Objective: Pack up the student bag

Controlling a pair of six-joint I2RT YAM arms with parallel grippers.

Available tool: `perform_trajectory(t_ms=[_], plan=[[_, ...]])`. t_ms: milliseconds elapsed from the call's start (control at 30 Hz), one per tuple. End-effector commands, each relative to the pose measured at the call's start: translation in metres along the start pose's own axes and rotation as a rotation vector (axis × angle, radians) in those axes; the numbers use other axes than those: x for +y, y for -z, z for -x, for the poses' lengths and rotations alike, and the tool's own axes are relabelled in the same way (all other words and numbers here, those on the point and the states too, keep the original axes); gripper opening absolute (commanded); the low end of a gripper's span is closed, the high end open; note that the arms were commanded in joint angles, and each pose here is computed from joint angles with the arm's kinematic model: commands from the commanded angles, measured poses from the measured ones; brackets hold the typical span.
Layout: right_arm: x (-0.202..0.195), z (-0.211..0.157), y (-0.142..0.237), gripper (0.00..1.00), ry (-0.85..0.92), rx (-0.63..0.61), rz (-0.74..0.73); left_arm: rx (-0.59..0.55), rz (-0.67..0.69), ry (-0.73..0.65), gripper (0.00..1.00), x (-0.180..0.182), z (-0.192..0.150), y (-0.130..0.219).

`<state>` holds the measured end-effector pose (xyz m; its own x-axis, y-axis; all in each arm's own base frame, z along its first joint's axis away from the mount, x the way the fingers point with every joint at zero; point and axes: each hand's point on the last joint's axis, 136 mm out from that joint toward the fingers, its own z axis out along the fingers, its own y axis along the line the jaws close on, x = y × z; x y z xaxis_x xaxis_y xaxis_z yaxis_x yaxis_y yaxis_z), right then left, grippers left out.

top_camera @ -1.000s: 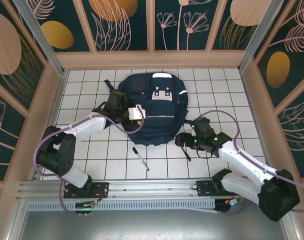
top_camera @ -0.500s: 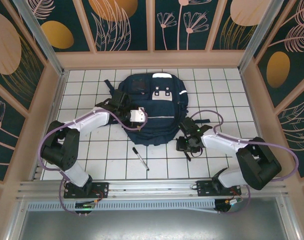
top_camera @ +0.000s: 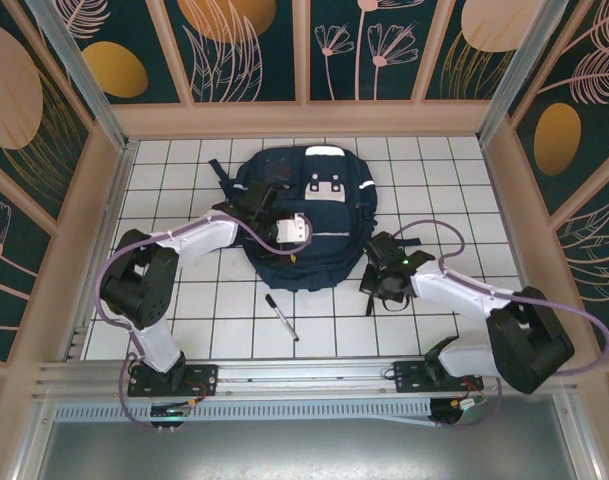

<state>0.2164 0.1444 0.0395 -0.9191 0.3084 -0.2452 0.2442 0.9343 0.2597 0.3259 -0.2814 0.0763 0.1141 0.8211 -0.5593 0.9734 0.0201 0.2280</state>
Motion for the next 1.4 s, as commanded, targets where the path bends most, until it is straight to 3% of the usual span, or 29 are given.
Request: perform_trajectory(t_ms=[0,100,167,200,267,367,400,500,667,900,1167,1267,1300,1333,1367], plan=[[0.006,0.026,0.018,0.0,-0.135,-0.112,0.076,0.002,0.022,-0.029,0.81,-0.003,0.007,-0.005],[0.013,0.03,0.026,0.0,-0.157,-0.124,0.138,-0.004,-0.001,-0.033,0.82,-0.008,0.014,-0.005],[0.018,0.033,0.029,0.0,-0.153,-0.135,0.157,-0.002,0.066,-0.011,0.78,0.003,0.015,-0.005],[0.019,0.034,0.03,0.0,-0.149,-0.138,0.161,0.018,0.117,0.019,0.71,0.012,0.011,-0.005],[0.025,0.031,0.03,0.0,-0.139,-0.112,0.191,0.074,0.189,0.057,0.42,0.029,0.004,-0.005],[0.031,0.028,0.03,0.0,-0.132,-0.089,0.216,0.105,0.195,0.082,0.05,0.037,0.003,-0.005],[0.033,0.029,0.031,0.0,-0.132,-0.086,0.224,0.097,0.199,0.094,0.0,0.039,0.006,-0.005],[0.044,0.025,0.035,0.0,-0.122,-0.051,0.277,0.025,0.17,0.134,0.0,0.039,0.026,0.005],[0.089,0.022,0.063,0.0,-0.085,0.034,0.478,-0.17,0.105,0.341,0.0,0.047,0.087,0.042],[0.136,0.047,0.106,0.0,-0.153,0.014,0.681,-0.327,-0.024,0.506,0.0,0.044,0.131,0.066],[0.152,0.1,0.091,0.0,-0.625,-0.083,0.765,-0.422,-0.03,0.656,0.0,0.071,0.168,0.088],[0.153,0.114,0.073,0.0,-0.744,-0.154,0.698,-0.44,-0.028,0.649,0.0,0.074,0.174,0.094],[0.154,0.119,0.067,0.08,-0.772,-0.169,0.678,-0.437,-0.02,0.641,0.0,0.074,0.172,0.094],[0.157,0.123,0.062,0.3,-0.799,-0.171,0.672,-0.43,-0.012,0.631,0.0,0.073,0.169,0.093],[0.159,0.129,0.056,0.45,-0.817,-0.183,0.662,-0.425,-0.004,0.618,0.0,0.072,0.167,0.092]])
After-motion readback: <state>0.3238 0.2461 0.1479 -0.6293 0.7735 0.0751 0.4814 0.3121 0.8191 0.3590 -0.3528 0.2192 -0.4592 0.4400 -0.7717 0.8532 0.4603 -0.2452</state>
